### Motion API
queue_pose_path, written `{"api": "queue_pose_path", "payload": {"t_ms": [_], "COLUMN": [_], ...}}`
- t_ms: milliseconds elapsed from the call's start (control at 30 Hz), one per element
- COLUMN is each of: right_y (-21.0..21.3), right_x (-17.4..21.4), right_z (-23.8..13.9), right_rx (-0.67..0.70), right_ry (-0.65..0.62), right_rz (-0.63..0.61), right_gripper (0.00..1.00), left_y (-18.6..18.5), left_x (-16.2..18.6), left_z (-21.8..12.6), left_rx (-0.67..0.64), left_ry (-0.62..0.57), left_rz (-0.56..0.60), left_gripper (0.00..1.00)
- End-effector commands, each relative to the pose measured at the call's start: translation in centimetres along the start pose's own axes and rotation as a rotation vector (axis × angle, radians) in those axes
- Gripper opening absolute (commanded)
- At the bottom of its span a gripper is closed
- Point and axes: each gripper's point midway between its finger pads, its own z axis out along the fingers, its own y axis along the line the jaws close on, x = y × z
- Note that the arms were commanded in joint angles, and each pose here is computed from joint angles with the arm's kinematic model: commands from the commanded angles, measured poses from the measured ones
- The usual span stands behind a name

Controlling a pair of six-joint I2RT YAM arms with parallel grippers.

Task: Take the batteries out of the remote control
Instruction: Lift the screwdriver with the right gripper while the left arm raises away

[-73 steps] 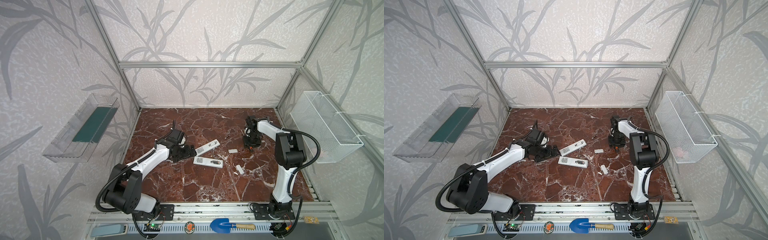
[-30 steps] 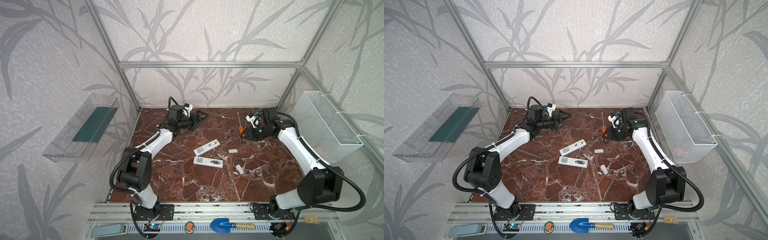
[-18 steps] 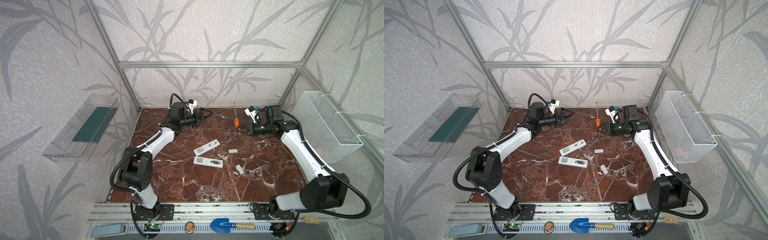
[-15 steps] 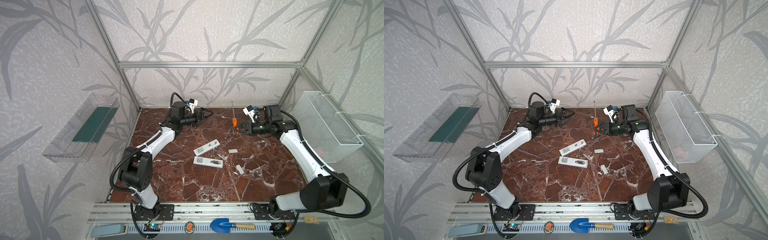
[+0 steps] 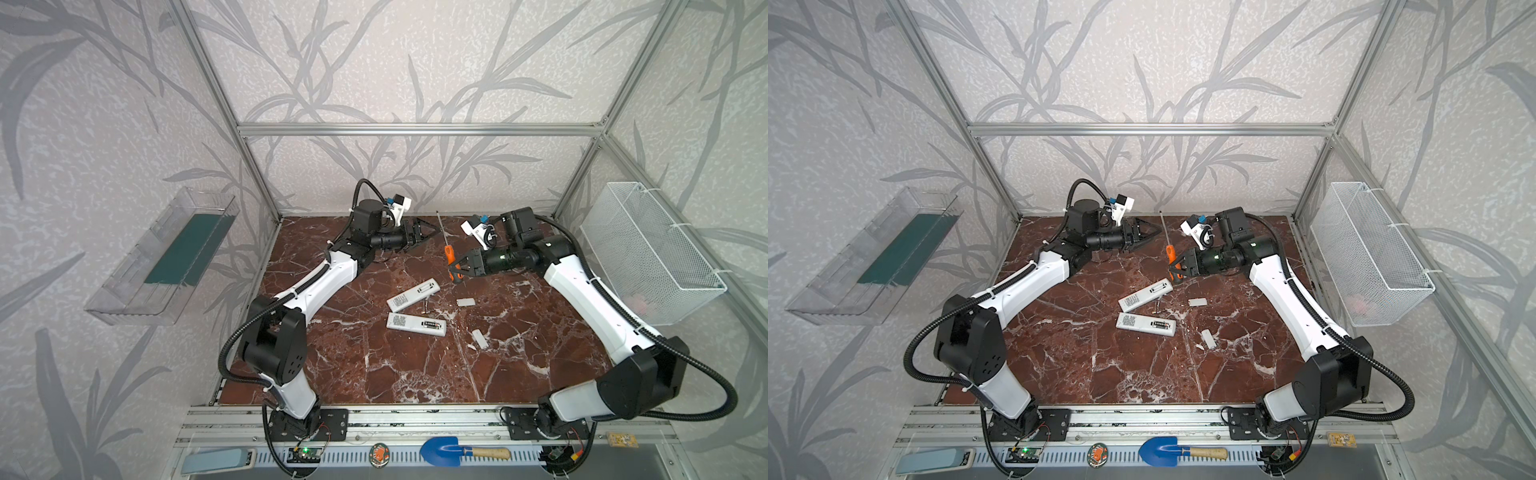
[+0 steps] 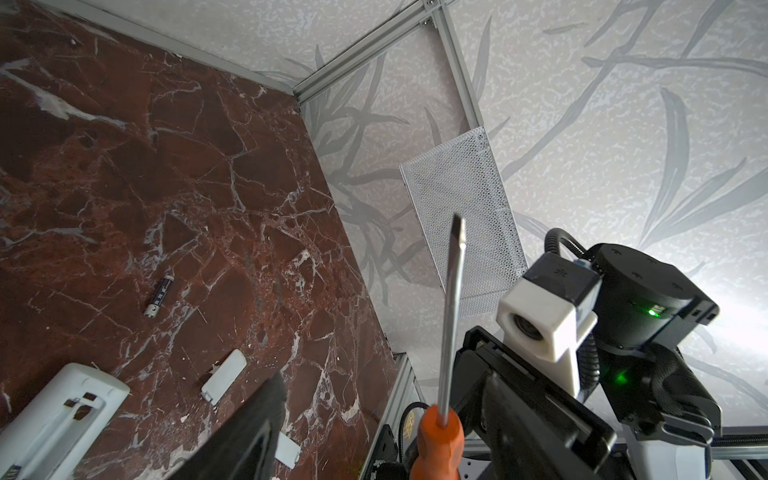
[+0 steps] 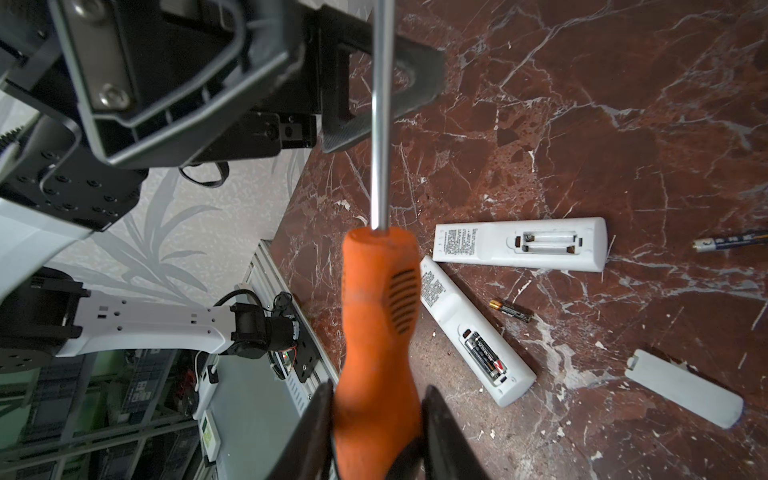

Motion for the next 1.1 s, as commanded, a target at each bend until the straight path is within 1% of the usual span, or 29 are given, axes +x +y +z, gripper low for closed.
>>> {"api": "queue_pose_path", "payload": {"t_ms": [0,200,367,467,733,767,933,1033,1067], "right_y": [0.7,1.1,1.1,1.0,1.1,1.0,0.7,0.1,-0.1], "right_x": [0.2,0.7,1.0,1.1,1.3,1.3,1.6,1.6,1.5], "right_z": [0.1,0.6,0.6,0.7,0.8,0.8,0.8,0.7,0.7], "right_rx": [0.026,0.033,0.038,0.041,0.037,0.038,0.050,0.083,0.091], "right_ry": [0.025,0.047,0.053,0.056,0.060,0.060,0.061,0.048,0.043], "right_rz": [-0.056,-0.073,-0.080,-0.078,-0.083,-0.083,-0.081,-0.073,-0.071], "right_gripper": [0.02,0.02,0.02,0.02,0.02,0.02,0.02,0.04,0.04], "left_y": [-0.5,-0.9,-0.6,-0.4,-0.1,-0.1,-0.2,-0.3,-0.2], "left_x": [-0.3,-0.3,0.1,0.3,0.7,0.8,0.7,0.7,0.7], "left_z": [0.5,0.9,1.1,1.2,1.3,1.4,1.7,1.9,2.0], "left_rx": [-0.009,-0.008,-0.018,-0.018,-0.026,-0.025,-0.003,0.021,0.026], "left_ry": [0.006,0.005,0.015,0.021,0.033,0.035,0.035,0.031,0.027], "left_rz": [0.019,0.017,0.006,0.001,-0.014,-0.015,-0.044,-0.071,-0.083], "left_gripper": [0.72,0.61,0.47,0.41,0.33,0.30,0.07,0.00,0.00]}}
